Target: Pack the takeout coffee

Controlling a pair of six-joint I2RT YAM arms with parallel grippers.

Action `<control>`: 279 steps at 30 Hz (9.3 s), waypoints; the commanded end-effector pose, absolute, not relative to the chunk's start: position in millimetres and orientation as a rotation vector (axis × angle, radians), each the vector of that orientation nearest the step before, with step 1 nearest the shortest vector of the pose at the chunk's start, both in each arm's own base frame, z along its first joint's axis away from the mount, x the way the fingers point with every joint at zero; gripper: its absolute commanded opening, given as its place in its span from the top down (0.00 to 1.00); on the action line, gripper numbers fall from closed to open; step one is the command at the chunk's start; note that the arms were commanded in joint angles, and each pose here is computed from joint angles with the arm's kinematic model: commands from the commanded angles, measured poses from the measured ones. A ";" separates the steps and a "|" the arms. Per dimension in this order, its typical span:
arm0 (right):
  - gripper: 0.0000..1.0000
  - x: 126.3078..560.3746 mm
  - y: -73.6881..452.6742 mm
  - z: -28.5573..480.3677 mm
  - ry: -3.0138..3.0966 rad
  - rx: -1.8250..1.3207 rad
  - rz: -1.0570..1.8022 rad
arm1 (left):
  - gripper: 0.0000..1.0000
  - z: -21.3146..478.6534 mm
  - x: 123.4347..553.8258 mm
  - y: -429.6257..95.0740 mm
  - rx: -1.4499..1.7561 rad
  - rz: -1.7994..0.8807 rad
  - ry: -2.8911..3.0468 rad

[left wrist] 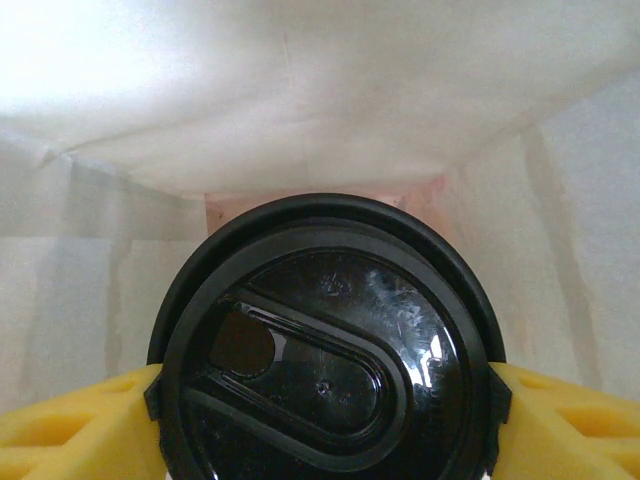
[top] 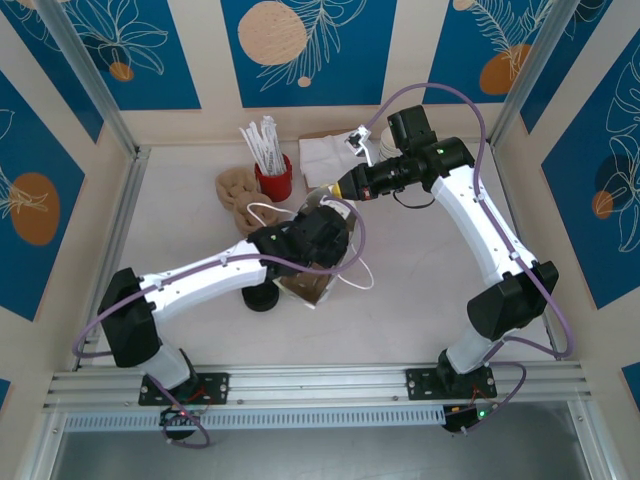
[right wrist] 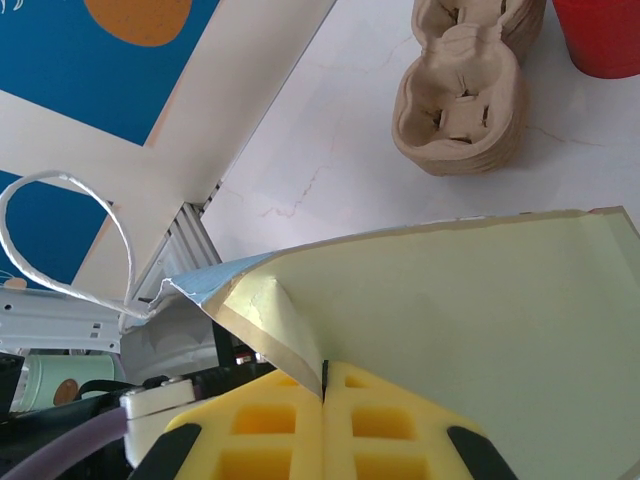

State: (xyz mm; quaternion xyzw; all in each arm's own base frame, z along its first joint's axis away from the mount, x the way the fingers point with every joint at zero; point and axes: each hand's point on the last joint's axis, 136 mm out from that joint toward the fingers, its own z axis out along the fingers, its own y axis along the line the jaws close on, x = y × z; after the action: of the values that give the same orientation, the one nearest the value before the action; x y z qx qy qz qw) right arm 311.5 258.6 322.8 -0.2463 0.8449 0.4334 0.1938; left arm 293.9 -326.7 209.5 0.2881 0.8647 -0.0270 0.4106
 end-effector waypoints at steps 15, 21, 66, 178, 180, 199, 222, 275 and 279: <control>0.96 307.2 260.6 323.6 2.388 -0.671 1.290 | 0.26 197.7 306.8 -320.3 0.646 -0.046 2.260; 0.88 307.9 260.2 323.0 2.393 -0.660 1.295 | 0.26 196.2 313.9 -318.3 0.618 -0.040 2.274; 0.55 324.1 194.3 308.1 2.526 -0.067 1.067 | 0.25 153.3 355.5 -320.0 0.421 -0.078 2.604; 0.98 348.9 187.9 286.0 2.657 -0.062 0.710 | 0.01 269.1 356.7 -341.4 0.202 -0.644 2.597; 0.99 346.5 187.1 288.7 2.652 -0.066 0.707 | 0.01 277.3 355.8 -345.2 0.211 -0.690 2.570; 1.00 328.1 185.6 309.0 2.527 -0.159 0.757 | 0.01 405.4 350.8 -341.5 0.257 -0.945 2.176; 1.00 300.7 194.0 317.2 2.359 -0.321 0.893 | 0.20 393.2 346.9 -283.8 0.253 -0.743 2.177; 0.93 322.4 137.7 268.9 2.583 0.317 1.032 | 0.54 249.3 341.4 -398.2 0.564 -0.547 2.609; 0.89 322.0 135.4 272.7 2.576 0.329 1.034 | 0.54 241.6 342.4 -405.0 0.605 -0.517 2.593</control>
State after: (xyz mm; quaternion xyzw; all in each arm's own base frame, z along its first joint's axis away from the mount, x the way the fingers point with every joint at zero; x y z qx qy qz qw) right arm 334.3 134.1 263.5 0.1099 0.9128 0.3487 0.1819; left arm 343.5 -401.7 251.0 0.2016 0.9335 -0.2062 0.2131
